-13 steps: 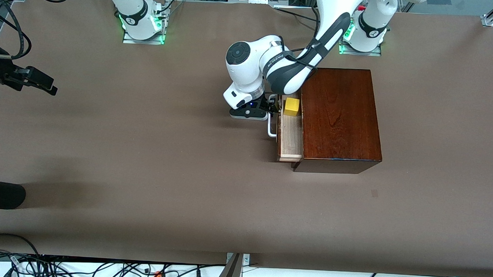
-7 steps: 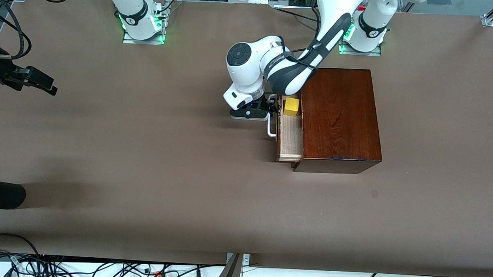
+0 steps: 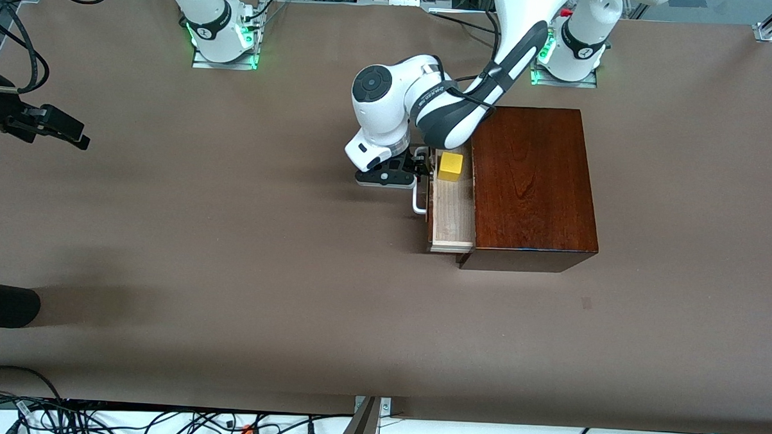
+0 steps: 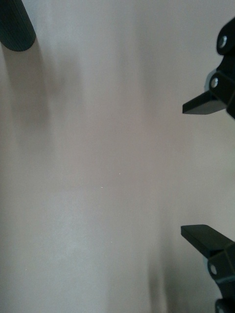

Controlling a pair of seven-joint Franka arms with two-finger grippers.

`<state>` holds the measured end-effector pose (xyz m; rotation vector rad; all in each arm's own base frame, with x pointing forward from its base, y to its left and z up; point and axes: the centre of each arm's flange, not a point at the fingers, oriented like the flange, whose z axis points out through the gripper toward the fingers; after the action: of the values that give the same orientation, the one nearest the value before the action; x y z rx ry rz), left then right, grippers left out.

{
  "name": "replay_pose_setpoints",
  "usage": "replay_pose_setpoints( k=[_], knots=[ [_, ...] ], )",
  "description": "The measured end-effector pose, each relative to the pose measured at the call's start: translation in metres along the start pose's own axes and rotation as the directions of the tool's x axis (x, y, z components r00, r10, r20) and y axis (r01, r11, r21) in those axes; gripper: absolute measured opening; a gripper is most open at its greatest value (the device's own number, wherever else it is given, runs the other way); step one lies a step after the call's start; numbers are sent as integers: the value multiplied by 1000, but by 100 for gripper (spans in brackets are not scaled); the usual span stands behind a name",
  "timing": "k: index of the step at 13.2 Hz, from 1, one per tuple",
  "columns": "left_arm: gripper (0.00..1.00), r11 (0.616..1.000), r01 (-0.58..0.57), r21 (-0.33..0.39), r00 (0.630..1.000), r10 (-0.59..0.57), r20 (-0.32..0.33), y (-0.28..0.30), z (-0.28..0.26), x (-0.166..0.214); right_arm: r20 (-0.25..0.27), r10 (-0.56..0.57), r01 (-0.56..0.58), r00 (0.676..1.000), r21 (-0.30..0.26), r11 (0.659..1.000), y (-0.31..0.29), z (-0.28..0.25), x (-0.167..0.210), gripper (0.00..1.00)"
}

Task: Open drawer, take yellow block, close drawer

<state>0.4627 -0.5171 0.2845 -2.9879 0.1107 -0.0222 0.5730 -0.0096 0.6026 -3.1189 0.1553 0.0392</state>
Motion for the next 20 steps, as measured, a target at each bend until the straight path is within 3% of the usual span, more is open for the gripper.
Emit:
replay_pose_setpoints(
  k=[4,10,14,17,20],
  knots=[
    [100,1000,-23,14,1000,23,20,6,-17,6,0,2,-2,1000,0,1000,1,0,0,100],
    [100,997,-12,82,999,8,51,-17,-91,20,-3,6,-6,1000,0,1000,2,-2,0,100],
    [100,995,-45,89,997,39,68,-132,-179,60,2,111,-111,994,1,994,-3,-10,-3,100],
    [100,999,-31,-14,993,33,111,-239,-219,90,28,177,-177,984,-5,984,-8,-12,-8,100],
    [100,997,-41,-58,989,49,139,-331,-236,105,64,250,-249,966,-20,968,-15,-13,-15,100]
  ],
)
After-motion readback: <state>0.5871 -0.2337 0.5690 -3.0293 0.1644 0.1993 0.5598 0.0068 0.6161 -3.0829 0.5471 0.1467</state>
